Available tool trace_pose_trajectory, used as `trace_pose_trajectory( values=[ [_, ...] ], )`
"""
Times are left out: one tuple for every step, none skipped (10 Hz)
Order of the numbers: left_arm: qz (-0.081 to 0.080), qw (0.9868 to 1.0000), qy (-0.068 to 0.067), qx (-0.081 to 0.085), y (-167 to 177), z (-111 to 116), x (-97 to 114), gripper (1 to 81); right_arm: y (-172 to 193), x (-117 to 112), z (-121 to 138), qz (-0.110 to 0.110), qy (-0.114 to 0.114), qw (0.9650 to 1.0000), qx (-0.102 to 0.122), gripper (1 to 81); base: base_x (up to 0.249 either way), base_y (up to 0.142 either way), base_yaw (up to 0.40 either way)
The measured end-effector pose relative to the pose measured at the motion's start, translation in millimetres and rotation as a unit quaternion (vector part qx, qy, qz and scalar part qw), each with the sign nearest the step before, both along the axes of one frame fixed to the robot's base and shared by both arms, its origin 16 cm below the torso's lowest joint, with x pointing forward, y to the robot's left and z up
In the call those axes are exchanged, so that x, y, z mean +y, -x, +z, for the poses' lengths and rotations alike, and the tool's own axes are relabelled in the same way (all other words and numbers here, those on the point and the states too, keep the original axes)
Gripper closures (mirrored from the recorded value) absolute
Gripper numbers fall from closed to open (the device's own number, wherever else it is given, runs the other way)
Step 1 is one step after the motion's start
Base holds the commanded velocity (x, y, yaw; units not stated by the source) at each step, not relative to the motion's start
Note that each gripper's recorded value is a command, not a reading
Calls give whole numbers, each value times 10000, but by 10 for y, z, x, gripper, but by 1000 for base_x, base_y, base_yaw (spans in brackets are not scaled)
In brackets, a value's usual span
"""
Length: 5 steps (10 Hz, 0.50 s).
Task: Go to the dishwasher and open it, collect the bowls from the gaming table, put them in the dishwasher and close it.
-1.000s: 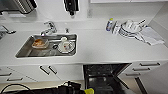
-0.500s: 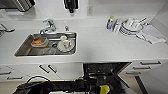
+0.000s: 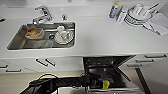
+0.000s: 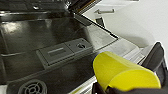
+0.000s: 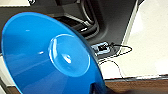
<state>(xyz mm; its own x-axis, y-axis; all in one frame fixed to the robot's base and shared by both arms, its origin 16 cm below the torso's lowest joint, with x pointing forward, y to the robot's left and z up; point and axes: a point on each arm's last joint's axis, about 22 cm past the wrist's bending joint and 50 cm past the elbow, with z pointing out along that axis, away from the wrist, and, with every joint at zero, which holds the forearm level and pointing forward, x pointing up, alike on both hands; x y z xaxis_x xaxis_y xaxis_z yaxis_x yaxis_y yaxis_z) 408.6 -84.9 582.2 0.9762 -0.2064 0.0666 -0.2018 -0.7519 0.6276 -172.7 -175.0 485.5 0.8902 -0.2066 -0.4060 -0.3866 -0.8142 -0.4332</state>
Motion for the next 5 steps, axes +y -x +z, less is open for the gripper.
trace_pose_trajectory(
  values=[
    [18, 10000, -39, 59, -12, -109, -50, 811, 39, 29, 21, -18, -22, 10000, 68, 811, 0, 0, 0],
    [30, 10000, -78, 26, -94, -144, -60, 811, 31, 35, 17, -30, -31, 10000, 71, 811, 0, 0, 0],
    [46, 9998, -118, -121, -297, -124, -58, 811, 32, 35, 15, -30, -31, 10000, 82, 811, 0, 0, 0],
    [47, 9995, -116, -298, -513, -53, -92, 811, 28, 39, 14, -29, -33, 10000, 80, 811, 0, 0, 0],
    [28, 9990, -74, -432, -667, 38, -174, 811, 32, 36, 16, -29, -31, 10000, 85, 811, 0, 0, 0]
  ],
)
